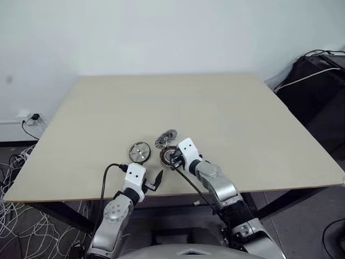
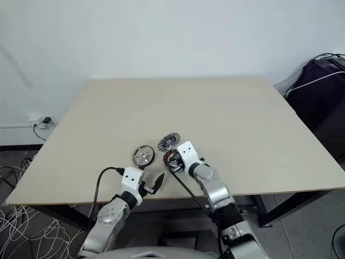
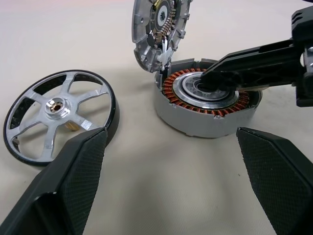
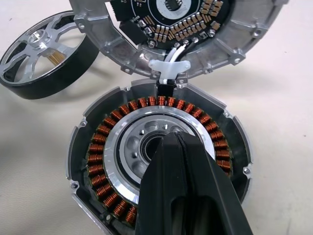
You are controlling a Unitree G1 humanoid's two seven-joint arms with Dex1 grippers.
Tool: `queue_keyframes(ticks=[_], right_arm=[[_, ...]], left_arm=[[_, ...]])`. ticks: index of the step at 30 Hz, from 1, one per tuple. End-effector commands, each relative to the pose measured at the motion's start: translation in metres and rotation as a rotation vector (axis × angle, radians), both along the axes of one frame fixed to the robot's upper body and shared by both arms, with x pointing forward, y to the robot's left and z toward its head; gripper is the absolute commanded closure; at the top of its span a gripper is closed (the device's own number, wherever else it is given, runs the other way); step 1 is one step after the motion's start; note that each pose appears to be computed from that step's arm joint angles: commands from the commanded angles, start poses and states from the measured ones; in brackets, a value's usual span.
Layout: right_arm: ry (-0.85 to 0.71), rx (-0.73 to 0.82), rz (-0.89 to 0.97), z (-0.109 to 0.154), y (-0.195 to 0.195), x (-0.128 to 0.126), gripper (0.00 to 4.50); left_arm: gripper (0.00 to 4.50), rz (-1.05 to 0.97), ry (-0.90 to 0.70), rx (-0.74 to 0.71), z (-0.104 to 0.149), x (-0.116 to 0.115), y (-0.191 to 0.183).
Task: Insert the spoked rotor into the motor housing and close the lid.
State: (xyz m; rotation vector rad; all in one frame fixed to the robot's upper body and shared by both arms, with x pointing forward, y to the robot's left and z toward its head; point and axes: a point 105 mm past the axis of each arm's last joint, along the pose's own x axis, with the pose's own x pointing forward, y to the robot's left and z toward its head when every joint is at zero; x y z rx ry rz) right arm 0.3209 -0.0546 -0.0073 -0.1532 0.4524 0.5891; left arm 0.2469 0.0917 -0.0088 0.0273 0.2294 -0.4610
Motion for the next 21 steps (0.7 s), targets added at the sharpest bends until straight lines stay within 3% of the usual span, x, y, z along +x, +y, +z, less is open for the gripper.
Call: queue_keyframes(ticks=[1, 3, 6, 12, 16, 21], right_arm=[[-0.104, 0.079, -0.008, 0.032, 0.002, 0.009, 4.48], [-0.151, 0.132, 0.013, 0.049, 0.005, 0.006, 4.48], [-0.199, 0.188, 0.049, 0.067, 0.003, -0.007, 4.48], [-0.189, 0.182, 0.047, 0.07, -0.011, -0.026, 4.48], [-0.16, 0.172, 0.024, 0.064, -0.019, -0.033, 4.48], [-0.148, 0.176, 0.017, 0.061, -0.017, -0.037, 4.48]], left_arm=[[0.0, 0.001, -0.048, -0.024, 0.013, 0.006, -0.003], [0.0, 0.055, -0.058, -0.064, 0.019, 0.01, 0.002], [0.0, 0.175, -0.094, -0.241, 0.037, 0.016, 0.015], [0.0, 0.293, -0.003, -0.582, 0.041, 0.009, 0.035], [0.0, 0.381, 0.112, -0.597, 0.018, 0.0, 0.042], [0.0, 0.475, 0.179, -0.687, 0.007, 0.003, 0.049]])
